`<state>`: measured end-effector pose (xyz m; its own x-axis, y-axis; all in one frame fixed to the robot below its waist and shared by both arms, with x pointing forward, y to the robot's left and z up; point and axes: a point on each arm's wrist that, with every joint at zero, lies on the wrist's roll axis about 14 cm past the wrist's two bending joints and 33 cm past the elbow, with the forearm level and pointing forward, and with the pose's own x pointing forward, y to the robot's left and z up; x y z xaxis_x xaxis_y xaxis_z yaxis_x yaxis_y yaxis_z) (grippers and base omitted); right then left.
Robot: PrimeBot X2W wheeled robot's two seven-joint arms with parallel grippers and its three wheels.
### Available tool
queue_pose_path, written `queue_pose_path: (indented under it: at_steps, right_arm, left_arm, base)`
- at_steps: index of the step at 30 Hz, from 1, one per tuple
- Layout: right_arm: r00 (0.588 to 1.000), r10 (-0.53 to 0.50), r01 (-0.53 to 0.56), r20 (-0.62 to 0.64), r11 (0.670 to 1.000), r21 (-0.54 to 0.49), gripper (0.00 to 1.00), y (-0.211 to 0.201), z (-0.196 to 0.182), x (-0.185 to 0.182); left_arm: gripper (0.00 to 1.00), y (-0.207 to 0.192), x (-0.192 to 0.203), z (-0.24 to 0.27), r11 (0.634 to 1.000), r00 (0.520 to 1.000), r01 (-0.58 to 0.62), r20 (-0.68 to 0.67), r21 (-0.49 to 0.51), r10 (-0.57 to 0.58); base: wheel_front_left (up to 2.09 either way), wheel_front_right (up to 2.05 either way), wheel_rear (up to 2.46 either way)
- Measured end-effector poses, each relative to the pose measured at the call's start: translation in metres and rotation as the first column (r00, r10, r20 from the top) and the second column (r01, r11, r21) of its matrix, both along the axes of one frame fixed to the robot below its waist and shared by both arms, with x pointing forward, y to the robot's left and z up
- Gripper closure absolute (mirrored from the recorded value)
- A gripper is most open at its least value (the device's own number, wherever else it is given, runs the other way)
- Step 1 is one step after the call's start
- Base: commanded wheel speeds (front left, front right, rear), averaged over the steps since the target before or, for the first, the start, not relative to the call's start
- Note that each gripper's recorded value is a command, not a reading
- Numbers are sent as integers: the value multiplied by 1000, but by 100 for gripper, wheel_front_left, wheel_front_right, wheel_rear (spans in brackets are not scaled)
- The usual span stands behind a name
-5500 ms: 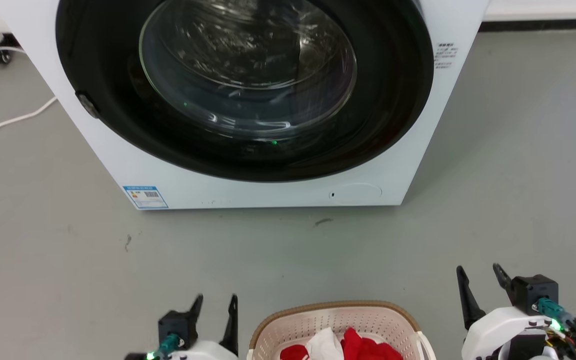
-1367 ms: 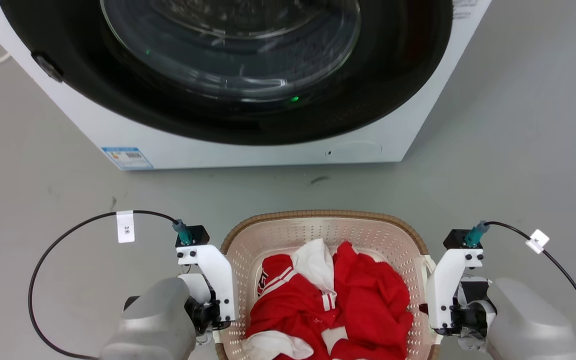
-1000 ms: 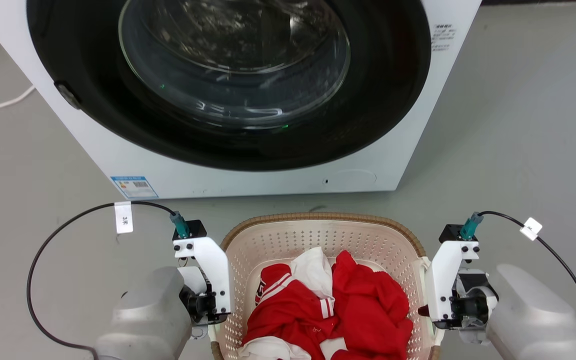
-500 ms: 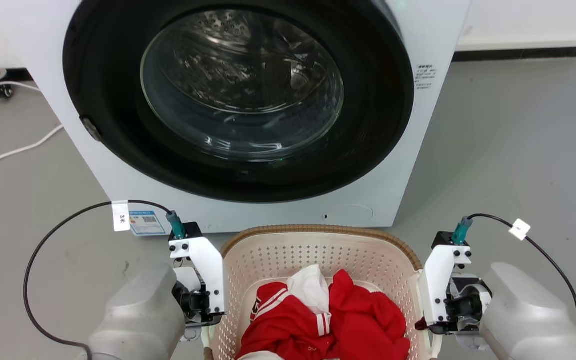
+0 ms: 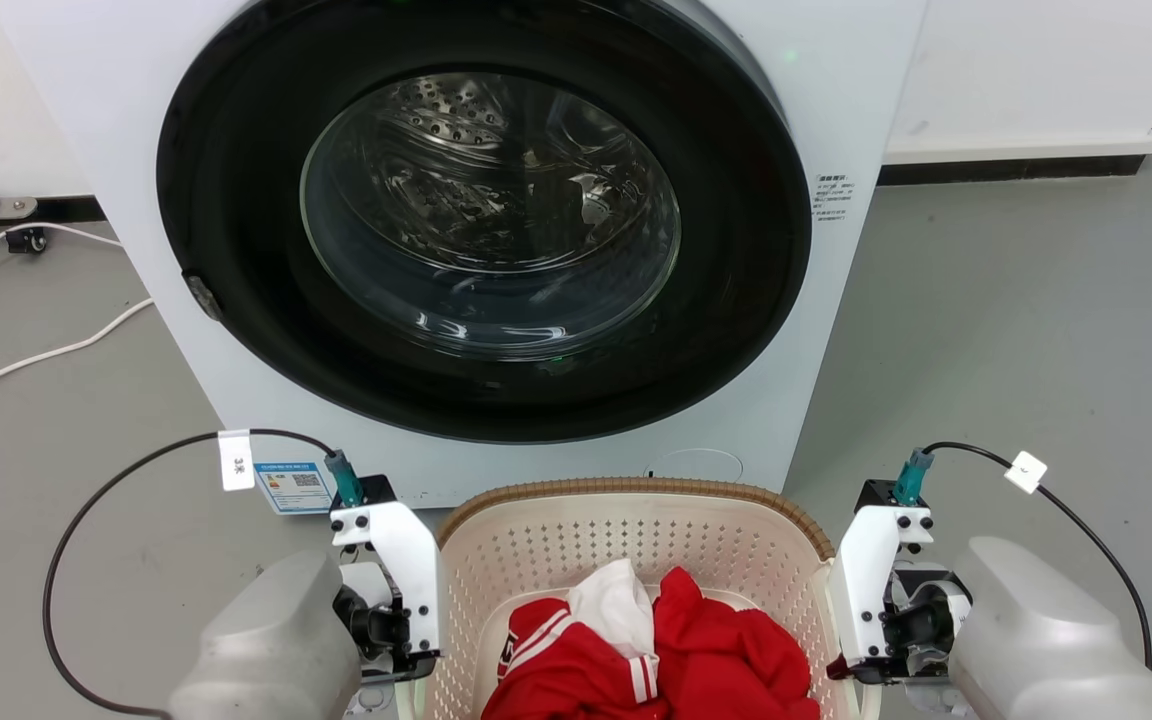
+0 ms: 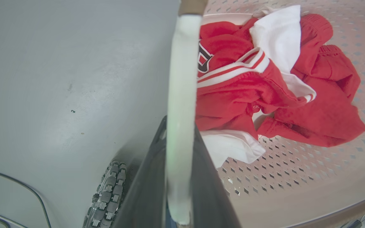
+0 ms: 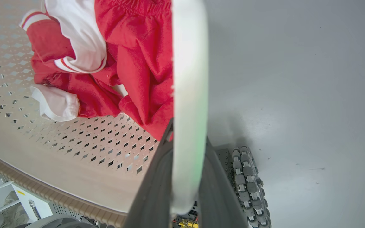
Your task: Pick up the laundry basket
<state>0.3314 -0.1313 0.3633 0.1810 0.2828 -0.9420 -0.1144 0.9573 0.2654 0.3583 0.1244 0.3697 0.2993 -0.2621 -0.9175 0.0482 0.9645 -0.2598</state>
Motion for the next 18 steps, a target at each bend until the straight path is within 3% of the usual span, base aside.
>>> queue_pose_path:
  at_steps: [18]
  right_arm:
    - [1000, -4, 4, -2, 1000, -5, 100, -1, 0, -4]
  left_arm:
    - [100, -2, -8, -3, 1000, 1000, 1, -18, -8, -1]
  base:
    - [0, 0, 0]
